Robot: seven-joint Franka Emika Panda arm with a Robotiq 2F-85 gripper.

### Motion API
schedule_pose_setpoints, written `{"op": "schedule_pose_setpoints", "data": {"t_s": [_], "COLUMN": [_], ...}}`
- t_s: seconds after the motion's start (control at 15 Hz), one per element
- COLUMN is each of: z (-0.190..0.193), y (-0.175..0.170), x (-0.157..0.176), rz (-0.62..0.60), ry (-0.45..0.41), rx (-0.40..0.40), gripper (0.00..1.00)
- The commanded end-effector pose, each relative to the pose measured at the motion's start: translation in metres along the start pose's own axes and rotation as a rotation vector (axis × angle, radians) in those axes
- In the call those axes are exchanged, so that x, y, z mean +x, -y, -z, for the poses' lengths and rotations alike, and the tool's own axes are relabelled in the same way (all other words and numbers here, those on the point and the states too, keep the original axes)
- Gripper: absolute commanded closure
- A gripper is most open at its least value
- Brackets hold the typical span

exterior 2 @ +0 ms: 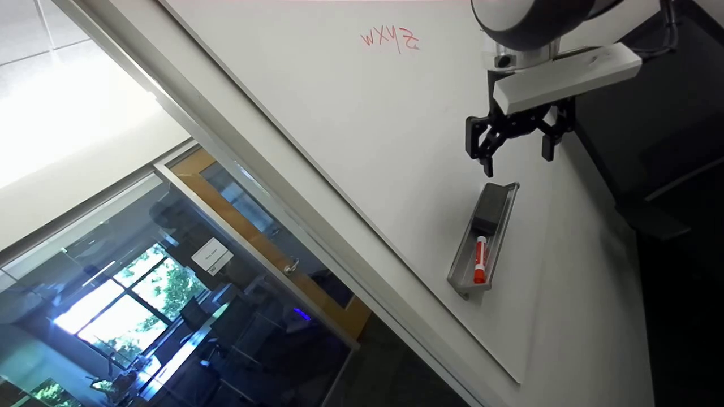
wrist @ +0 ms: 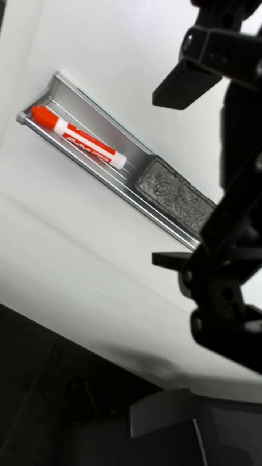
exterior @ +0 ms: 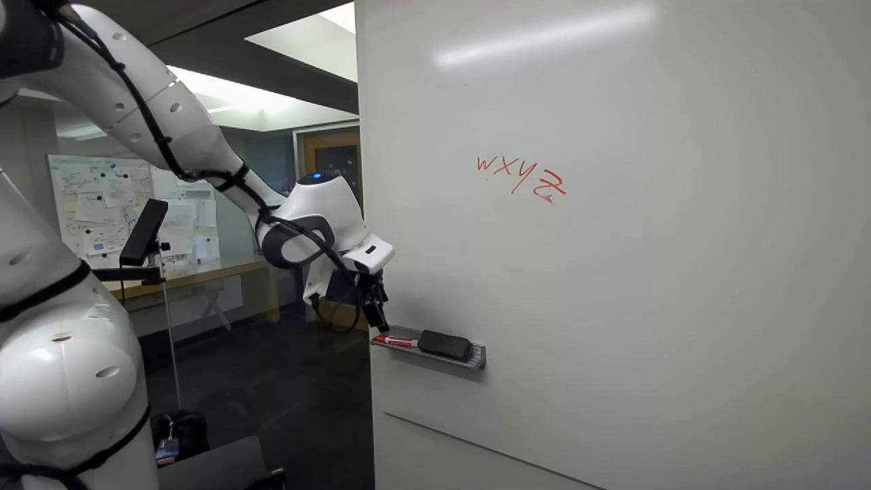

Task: Pick up the eraser and wipe the writing on the board

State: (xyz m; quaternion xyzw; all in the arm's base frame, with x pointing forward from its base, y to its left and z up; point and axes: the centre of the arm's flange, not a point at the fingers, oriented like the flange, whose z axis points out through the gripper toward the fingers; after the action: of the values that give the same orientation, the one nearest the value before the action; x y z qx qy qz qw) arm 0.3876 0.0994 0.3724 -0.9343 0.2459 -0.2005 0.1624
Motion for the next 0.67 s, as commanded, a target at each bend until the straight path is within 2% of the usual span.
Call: {"op": "schedule_pose_setpoints", "data": {"t_s": [0.0, 0.07, 0.33, 0.6], "z": [-0.023, -0.014, -0.022, -0.046], "y": [-0.003, -0.004, 0.0, -0.019], "x": [-0.013, -0.001, -0.009, 0.014], "rz": [-0.096, -0.057, -0.064, -0.253], "ry": [0.002, -0.002, 0.019, 0.033], "rx": [0.018, -0.005, -0.003, 0.022], "gripper": [0.0, 0.0, 0.0, 0.0]}}
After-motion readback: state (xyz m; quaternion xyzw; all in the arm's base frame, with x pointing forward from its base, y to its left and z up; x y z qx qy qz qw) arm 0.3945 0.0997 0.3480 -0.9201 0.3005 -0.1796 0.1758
